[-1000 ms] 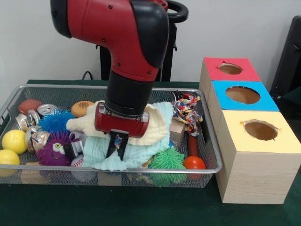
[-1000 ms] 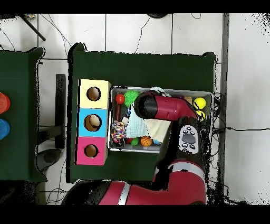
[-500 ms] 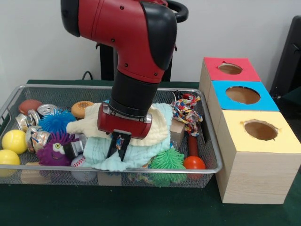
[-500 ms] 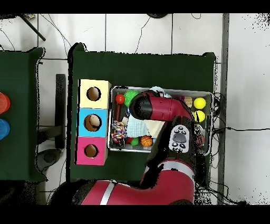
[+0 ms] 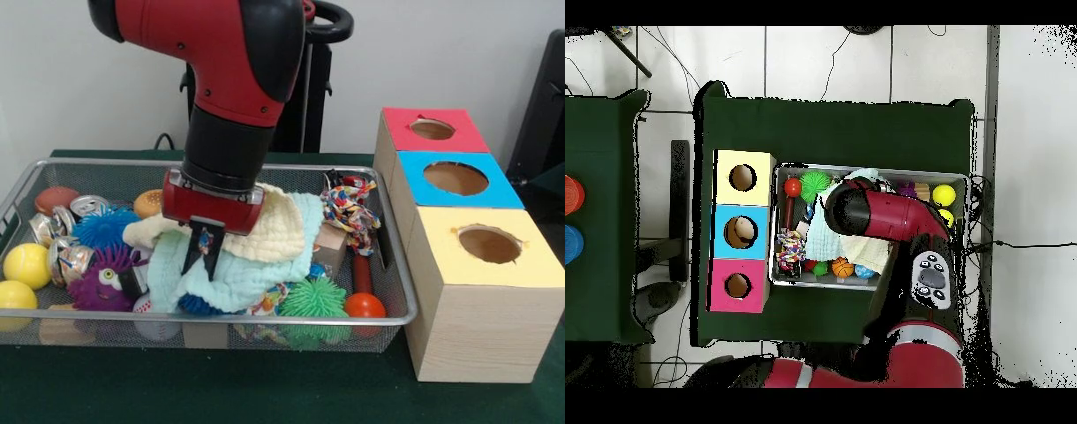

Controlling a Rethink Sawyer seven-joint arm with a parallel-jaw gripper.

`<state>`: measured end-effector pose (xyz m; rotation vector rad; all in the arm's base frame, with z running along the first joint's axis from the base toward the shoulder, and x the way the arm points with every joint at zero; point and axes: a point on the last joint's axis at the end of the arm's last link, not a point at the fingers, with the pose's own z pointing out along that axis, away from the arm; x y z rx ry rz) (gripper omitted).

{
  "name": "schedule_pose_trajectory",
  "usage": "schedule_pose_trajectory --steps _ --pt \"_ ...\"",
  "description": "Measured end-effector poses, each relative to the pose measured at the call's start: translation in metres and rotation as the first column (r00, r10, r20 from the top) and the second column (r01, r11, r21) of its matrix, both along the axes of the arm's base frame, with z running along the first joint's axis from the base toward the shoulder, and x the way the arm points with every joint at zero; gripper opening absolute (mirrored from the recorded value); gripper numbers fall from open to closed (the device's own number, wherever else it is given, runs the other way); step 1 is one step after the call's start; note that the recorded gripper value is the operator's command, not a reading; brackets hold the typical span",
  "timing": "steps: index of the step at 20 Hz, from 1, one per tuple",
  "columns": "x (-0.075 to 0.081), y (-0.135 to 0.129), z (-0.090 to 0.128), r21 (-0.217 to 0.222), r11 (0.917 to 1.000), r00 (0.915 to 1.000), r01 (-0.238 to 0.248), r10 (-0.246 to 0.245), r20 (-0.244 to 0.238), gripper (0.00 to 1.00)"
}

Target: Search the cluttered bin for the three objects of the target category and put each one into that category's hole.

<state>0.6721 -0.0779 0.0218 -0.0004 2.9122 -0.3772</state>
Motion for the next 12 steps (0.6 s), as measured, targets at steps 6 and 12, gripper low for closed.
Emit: schedule_pose_trajectory --steps 6,12 --pt "-0.008 -0.010 0.006 0.024 0.9992 0.9995 0.031 -0.030 -0.009 0.00" --pt "-0.009 -0.014 0.006 0.046 0.9979 0.9989 0.046 -0.045 -0.007 0.00"
